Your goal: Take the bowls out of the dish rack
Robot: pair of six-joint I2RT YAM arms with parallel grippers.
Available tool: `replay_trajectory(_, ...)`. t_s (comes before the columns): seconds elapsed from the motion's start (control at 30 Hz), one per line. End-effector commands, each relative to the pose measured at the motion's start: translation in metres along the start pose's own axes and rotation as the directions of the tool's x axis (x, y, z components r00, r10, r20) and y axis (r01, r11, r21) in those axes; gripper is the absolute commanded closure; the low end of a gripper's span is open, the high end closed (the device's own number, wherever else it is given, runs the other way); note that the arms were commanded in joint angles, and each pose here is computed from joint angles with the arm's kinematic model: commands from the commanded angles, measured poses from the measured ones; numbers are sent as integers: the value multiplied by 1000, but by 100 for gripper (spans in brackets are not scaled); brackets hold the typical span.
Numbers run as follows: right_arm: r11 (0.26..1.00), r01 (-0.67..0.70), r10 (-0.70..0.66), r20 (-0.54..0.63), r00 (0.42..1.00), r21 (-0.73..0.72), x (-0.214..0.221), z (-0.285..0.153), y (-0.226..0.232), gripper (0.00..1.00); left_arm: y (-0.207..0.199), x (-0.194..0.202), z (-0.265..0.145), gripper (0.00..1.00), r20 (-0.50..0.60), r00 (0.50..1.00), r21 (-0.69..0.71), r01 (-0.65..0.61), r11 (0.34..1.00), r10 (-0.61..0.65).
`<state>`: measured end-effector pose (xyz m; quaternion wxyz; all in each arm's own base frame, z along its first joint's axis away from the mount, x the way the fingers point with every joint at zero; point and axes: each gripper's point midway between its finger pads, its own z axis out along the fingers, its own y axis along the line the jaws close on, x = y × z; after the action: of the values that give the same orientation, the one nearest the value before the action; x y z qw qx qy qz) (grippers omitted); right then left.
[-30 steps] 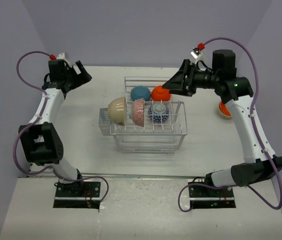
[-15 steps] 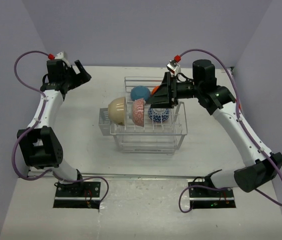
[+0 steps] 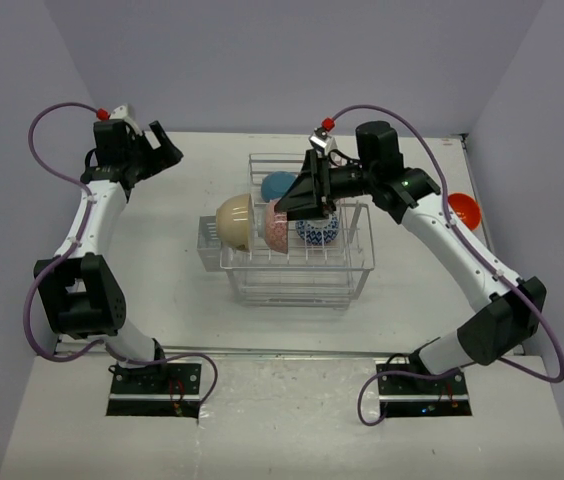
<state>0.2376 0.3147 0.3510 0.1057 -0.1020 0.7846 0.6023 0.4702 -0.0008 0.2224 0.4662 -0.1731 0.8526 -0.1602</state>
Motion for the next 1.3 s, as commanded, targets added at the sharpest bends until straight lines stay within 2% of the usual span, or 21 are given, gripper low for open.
replay_trajectory(0.0, 999, 45, -45, 24, 999, -27, -7, 3, 12, 37, -17, -23, -14, 2, 58, 998, 45, -34, 998, 31)
replay_trajectory(0.43, 1000, -14, 14, 15, 1000, -20, -3, 19, -5, 48, -20, -31, -16, 2, 77, 996, 49, -45, 998, 41)
replay_trajectory(0.77, 999, -46, 46, 23, 999, -11, -4, 24, -12, 59, -21, -32, -15, 2, 77, 996, 50, -49, 998, 45)
replay_trajectory(0.97, 998, -64, 64, 23, 998, -8, 0, 24, -16, 72, -21, -34, -14, 2, 79, 996, 50, -54, 997, 50)
replay_trajectory(1.1, 997, -70, 70, 25, 997, -12, 3, 23, -17, 85, -20, -34, -12, 2, 76, 996, 50, -59, 997, 55)
replay_trajectory(1.17, 997, -76, 77, 18, 997, -19, 5, 22, -15, 99, -19, -34, -13, 2, 75, 996, 47, -60, 997, 56)
replay_trajectory(1.27, 997, -69, 70, 25, 997, -35, 7, 18, -7, 100, -19, -33, -12, 2, 73, 995, 45, -65, 997, 61)
